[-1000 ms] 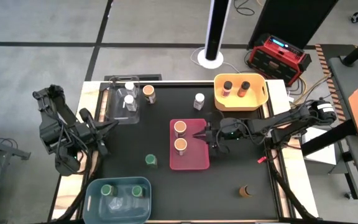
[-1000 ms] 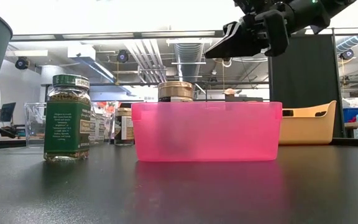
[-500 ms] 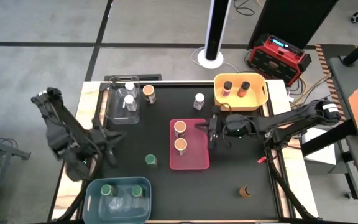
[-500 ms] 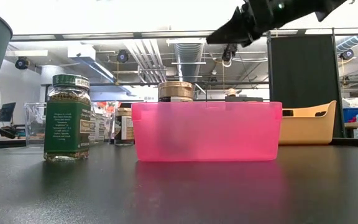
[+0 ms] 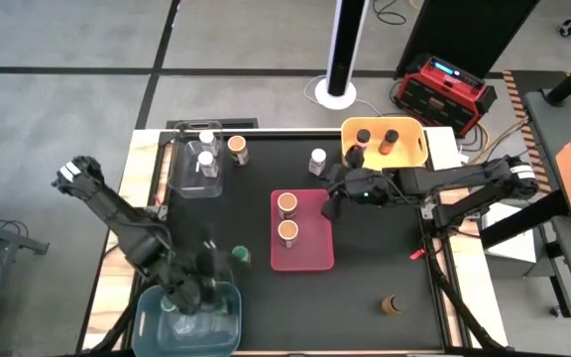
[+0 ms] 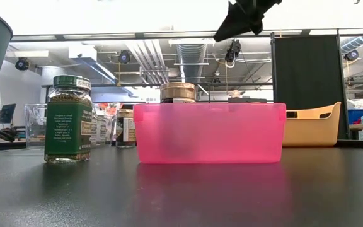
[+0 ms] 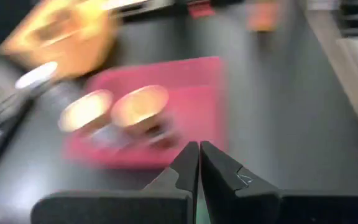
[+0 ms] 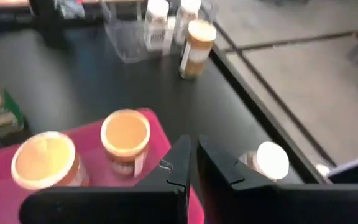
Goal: Sort spices by type
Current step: Put the green seasoning bottle into the blue bin
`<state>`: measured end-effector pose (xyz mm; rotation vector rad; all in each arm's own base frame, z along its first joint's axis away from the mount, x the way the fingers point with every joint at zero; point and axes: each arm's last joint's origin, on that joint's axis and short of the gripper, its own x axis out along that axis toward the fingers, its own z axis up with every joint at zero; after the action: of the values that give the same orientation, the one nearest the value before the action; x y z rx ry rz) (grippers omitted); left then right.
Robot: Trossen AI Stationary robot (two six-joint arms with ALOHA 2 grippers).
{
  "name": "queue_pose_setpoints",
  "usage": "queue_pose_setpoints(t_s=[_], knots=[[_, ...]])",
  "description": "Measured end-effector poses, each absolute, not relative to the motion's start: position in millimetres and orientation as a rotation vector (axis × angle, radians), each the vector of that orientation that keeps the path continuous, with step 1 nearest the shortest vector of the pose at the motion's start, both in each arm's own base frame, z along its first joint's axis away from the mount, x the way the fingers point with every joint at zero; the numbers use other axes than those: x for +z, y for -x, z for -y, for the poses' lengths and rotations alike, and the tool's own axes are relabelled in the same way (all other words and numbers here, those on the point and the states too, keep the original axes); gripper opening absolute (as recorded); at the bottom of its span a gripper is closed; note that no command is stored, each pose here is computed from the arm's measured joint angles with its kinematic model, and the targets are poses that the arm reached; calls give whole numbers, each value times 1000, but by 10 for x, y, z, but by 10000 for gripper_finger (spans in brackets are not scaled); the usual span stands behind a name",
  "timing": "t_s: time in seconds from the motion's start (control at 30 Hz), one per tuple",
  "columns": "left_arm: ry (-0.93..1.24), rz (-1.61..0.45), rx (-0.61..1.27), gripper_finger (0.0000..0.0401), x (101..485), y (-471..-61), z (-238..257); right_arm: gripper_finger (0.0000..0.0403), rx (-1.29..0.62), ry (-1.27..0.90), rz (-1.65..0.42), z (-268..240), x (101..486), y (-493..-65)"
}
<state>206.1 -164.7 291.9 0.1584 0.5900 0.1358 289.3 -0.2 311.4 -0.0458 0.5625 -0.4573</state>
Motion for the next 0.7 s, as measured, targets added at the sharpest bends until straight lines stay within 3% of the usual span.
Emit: queue_pose_setpoints(t_s=[0.2, 0.47, 0.57, 0.7], knots=[[-337, -440, -227, 0, 2897, -2477, 1863, 17, -450, -22, -634, -66, 3137, -2830], [-291, -365, -170, 0, 2609, -2649, 1693, 17, -430, -32, -663, -169, 3102, -2815], [-262, -261, -213, 0, 2419, -2563, 1558, 17, -469, -32, -670, -61, 3078, -2842], [-210, -172, -165, 0, 2490, -2361, 1291, 17, -522, -41, -668, 96, 3080, -2845]])
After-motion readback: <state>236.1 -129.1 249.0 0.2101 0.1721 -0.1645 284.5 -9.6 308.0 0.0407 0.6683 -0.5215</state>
